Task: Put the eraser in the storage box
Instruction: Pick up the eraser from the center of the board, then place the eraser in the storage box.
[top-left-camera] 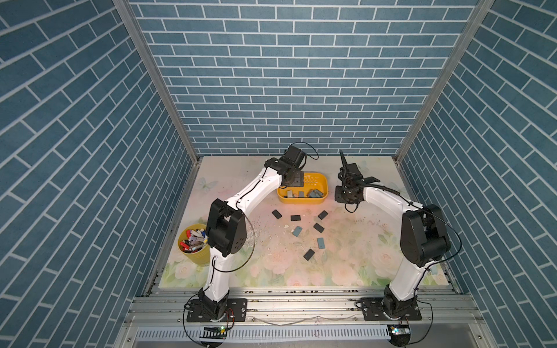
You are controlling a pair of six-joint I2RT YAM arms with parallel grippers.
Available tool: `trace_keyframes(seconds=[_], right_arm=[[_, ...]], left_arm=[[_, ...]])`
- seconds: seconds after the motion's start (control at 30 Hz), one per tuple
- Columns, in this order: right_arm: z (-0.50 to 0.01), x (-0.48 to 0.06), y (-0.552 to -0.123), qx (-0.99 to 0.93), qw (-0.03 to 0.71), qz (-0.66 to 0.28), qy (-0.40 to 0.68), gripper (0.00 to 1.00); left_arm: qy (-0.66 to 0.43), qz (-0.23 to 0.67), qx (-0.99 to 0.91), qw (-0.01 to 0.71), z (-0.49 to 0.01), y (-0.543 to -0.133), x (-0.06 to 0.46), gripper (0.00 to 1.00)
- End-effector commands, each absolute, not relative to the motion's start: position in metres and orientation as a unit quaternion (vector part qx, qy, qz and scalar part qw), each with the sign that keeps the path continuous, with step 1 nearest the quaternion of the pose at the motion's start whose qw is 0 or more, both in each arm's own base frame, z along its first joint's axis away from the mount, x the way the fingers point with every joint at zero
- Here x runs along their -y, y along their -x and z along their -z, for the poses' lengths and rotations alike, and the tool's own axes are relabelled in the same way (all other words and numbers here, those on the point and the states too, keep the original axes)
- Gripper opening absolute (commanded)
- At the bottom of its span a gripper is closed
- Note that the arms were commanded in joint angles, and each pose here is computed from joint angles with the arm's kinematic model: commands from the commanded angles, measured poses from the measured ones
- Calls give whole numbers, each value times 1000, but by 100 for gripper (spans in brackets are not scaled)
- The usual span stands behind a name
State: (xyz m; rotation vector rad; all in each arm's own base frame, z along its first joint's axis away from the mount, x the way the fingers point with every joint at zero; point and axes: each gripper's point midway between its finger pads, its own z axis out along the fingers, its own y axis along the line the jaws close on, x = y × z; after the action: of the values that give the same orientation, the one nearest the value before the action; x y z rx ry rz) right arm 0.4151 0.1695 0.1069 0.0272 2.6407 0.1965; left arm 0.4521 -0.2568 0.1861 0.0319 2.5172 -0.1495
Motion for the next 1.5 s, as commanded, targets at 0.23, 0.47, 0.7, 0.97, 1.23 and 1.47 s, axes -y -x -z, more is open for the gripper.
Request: trace_keyframes(seconds=[0.23, 0.47, 0.7, 0.97, 1.23, 1.47], right_arm=[[-139, -215, -431, -963, 247, -104, 32, 15], [-129, -247, -445, -966, 216, -133, 57, 14], [-111, -270, -455, -969, 182, -148, 73, 14], [-77, -280, -459, -976, 146, -136, 84, 14], [-61, -280, -462, -980, 131, -121, 89, 18], [-69, -281, -462, -979, 139, -116, 97, 33]], left_arm=[[59, 1, -936, 346, -197, -415, 198, 89], [83, -26, -940, 329, -168, -389, 173, 94], [103, -37, -941, 322, -146, -368, 155, 97], [110, -48, -945, 303, -121, -353, 145, 99], [110, -51, -950, 288, -104, -347, 144, 99], [113, -52, -952, 280, -96, -347, 145, 100]])
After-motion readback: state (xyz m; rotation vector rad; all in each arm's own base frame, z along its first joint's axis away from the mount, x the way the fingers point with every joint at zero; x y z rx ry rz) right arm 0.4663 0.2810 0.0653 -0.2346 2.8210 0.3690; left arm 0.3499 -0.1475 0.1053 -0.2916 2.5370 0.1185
